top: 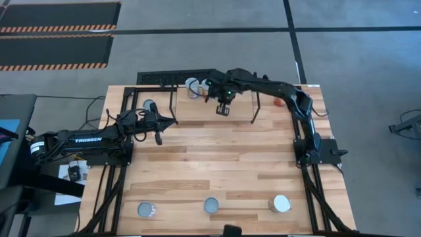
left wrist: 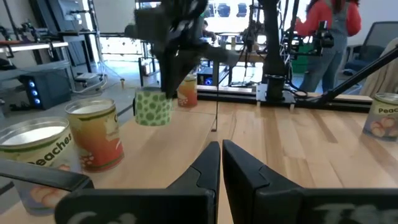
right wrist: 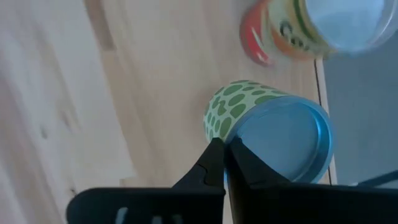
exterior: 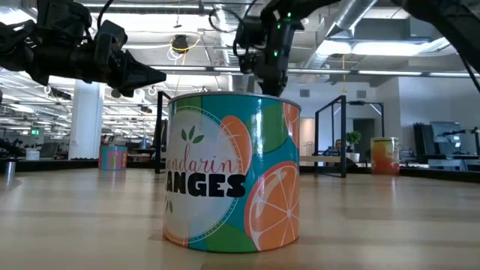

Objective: Pick and place cans onto a shelf
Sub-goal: Put the canned peas on the shelf

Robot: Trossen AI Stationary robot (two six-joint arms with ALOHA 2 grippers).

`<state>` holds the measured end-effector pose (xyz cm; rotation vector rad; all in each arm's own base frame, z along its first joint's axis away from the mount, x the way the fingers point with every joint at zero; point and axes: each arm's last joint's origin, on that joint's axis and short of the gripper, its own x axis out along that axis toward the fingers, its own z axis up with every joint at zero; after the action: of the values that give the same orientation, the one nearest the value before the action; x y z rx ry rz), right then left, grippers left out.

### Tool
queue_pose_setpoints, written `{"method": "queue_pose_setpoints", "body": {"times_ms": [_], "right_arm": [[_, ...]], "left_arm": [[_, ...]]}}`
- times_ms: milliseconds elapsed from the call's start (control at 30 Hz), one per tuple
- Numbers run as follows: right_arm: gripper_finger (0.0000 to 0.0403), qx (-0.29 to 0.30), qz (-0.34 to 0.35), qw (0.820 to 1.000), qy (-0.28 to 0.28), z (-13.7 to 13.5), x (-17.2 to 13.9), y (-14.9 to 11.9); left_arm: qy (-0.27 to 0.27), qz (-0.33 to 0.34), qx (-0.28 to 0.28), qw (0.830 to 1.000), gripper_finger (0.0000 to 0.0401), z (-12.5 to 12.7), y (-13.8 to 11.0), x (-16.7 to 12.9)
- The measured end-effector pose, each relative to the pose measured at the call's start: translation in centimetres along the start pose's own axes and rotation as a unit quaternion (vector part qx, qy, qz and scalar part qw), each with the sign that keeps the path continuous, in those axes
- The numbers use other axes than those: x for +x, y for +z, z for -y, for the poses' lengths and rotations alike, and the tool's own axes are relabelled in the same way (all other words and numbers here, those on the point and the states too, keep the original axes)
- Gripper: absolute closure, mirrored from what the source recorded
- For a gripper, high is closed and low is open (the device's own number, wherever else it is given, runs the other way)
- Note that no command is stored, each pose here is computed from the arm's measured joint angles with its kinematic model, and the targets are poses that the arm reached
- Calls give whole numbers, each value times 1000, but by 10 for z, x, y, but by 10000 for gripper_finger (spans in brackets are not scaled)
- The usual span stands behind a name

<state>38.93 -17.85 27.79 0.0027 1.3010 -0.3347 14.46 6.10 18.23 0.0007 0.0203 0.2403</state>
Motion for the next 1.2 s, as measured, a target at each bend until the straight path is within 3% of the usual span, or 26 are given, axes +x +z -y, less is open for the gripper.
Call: {"method": "queue_pose_setpoints", "body": {"times_ms": [200,467,933,1200], "right_arm": [[387,14,-21,1000,-2,22,27,-2],[388,31,-4,1000,0,42,29,-5],[379,29,7,1000,-7,44,46,0],[347,39,22,999,-12,46,48,2]], "left_arm": [[0,0,2,1000,395,0,0,0],[0,1,4,1000,395,0,0,0],[1,1,4,1000,395,0,0,0],[0,0,4,1000,395,0,0,0]]}}
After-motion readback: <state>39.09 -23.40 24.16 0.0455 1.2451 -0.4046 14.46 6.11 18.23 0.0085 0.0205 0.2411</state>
